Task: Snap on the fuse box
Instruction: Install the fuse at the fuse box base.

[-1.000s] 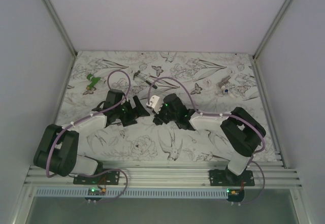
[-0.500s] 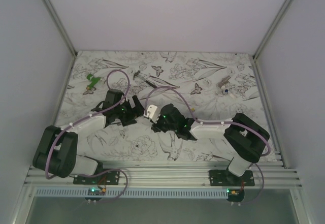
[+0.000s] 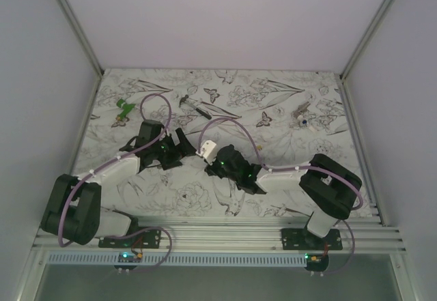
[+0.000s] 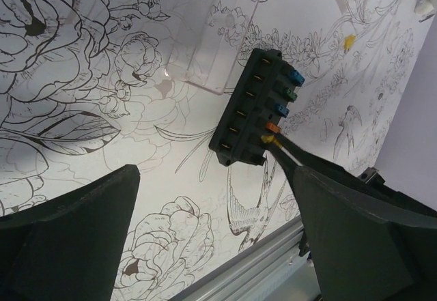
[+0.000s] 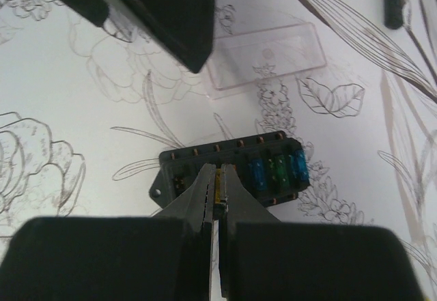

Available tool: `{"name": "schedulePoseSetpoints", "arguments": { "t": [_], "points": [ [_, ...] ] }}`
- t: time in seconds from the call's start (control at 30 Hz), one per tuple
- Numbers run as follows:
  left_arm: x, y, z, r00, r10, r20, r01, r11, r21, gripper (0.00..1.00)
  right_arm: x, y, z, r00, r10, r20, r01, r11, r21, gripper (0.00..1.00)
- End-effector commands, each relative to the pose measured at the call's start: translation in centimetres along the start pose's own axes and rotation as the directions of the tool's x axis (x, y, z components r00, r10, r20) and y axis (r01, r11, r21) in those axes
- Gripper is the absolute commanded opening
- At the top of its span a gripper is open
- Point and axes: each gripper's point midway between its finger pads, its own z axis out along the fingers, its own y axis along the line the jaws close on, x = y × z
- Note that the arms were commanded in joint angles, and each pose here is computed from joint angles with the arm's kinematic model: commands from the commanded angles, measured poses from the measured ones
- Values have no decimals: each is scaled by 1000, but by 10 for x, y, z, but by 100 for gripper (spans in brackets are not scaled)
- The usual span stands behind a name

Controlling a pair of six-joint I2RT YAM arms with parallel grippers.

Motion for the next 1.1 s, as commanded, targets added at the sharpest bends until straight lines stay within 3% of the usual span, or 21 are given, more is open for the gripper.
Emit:
{"name": "schedulePoseSetpoints", "arguments": {
  "t": [0.0,0.17,0.53,1.07],
  "points": [
    [5,8,-3,1000,-6,-15,5,1000,-23,99,-5,-20,2,1000,17,16,-19,991,132,0],
    [4,6,-3,1000,-4,-17,3,1000,-18,99,-5,-35,3,999,35,-10,-32,975,218,0],
    [6,3,-2,999,2,-41,-2,1000,-4,96,-9,5,5,999,-36,33,37,998,-41,0],
    [7,3,0,999,4,-51,-4,1000,-2,95,-33,-3,-3,992,-70,107,74,997,-26,0]
  ]
}}
